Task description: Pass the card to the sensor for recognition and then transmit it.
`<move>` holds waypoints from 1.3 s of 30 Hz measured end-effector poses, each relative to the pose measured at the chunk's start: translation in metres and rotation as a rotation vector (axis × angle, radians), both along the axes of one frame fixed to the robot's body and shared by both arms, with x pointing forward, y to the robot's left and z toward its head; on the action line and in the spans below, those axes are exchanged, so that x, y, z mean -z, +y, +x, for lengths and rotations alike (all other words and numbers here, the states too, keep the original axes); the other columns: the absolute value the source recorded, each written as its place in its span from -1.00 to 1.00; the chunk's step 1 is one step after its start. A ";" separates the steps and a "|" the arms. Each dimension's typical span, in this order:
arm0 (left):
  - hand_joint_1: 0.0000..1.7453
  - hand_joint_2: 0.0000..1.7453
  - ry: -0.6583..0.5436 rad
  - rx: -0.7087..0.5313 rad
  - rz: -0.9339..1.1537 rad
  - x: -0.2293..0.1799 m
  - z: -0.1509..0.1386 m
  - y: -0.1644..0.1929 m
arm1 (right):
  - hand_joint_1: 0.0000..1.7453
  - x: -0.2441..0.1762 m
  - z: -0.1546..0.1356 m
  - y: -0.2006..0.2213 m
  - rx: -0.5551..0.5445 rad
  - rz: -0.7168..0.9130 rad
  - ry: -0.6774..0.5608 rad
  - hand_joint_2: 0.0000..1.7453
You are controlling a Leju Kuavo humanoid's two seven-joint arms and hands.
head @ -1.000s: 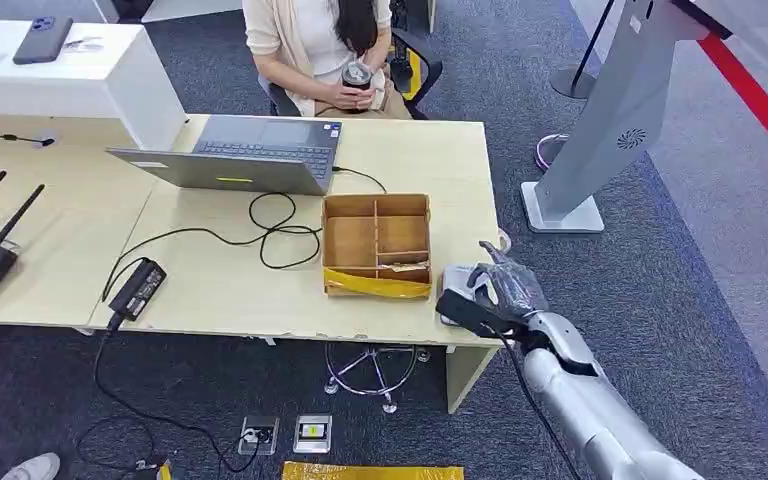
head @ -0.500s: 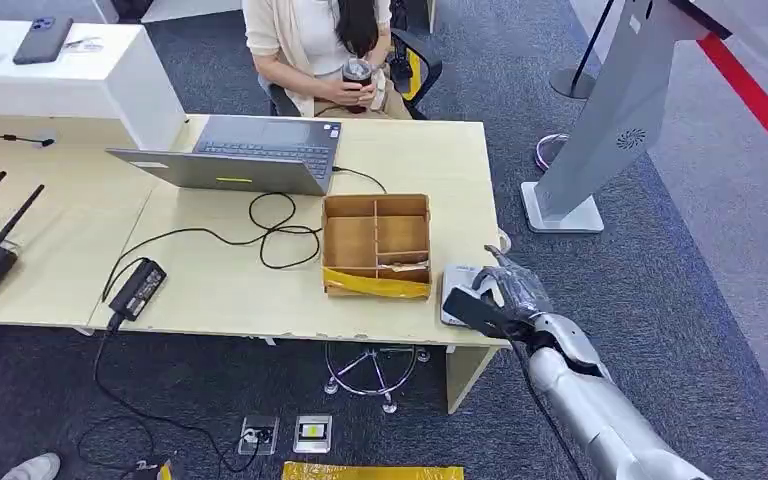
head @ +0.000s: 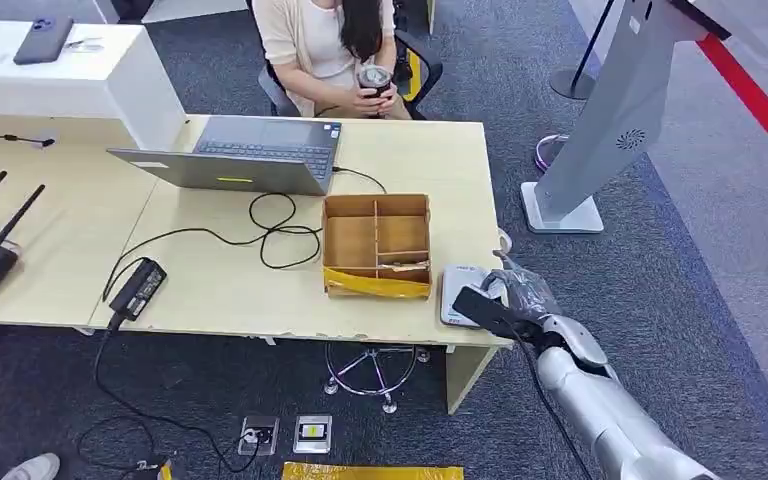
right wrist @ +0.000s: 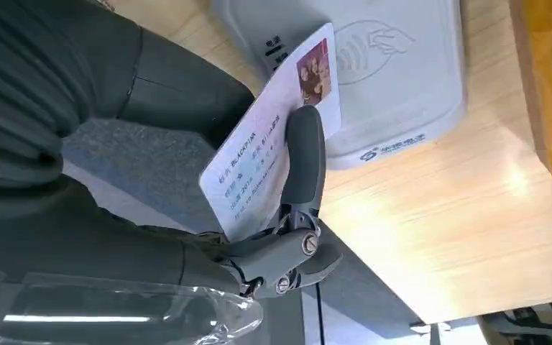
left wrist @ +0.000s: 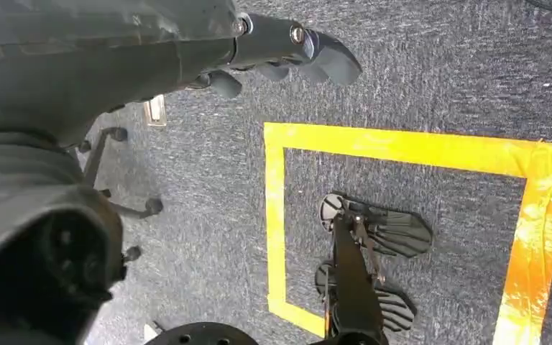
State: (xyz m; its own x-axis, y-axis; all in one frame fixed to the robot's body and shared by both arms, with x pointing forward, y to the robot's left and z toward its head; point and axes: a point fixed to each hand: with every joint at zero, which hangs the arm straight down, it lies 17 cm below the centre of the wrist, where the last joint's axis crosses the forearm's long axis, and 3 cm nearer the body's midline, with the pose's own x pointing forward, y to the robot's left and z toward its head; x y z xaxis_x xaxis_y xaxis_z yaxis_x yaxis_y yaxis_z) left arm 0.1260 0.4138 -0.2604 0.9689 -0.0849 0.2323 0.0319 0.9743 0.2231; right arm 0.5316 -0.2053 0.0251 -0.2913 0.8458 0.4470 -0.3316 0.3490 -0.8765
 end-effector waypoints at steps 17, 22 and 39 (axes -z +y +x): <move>-1.00 -1.00 -0.004 0.023 0.003 -0.001 0.006 -0.001 | 1.00 -0.070 0.050 -0.019 0.007 -0.061 -0.126 1.00; -1.00 -1.00 -0.008 0.026 0.002 -0.002 0.008 -0.002 | 1.00 -0.101 0.066 -0.018 -0.007 -0.083 -0.182 1.00; -1.00 -1.00 -0.034 0.065 0.003 -0.006 0.030 -0.006 | 1.00 -0.202 0.095 0.077 -0.137 -0.126 -0.288 1.00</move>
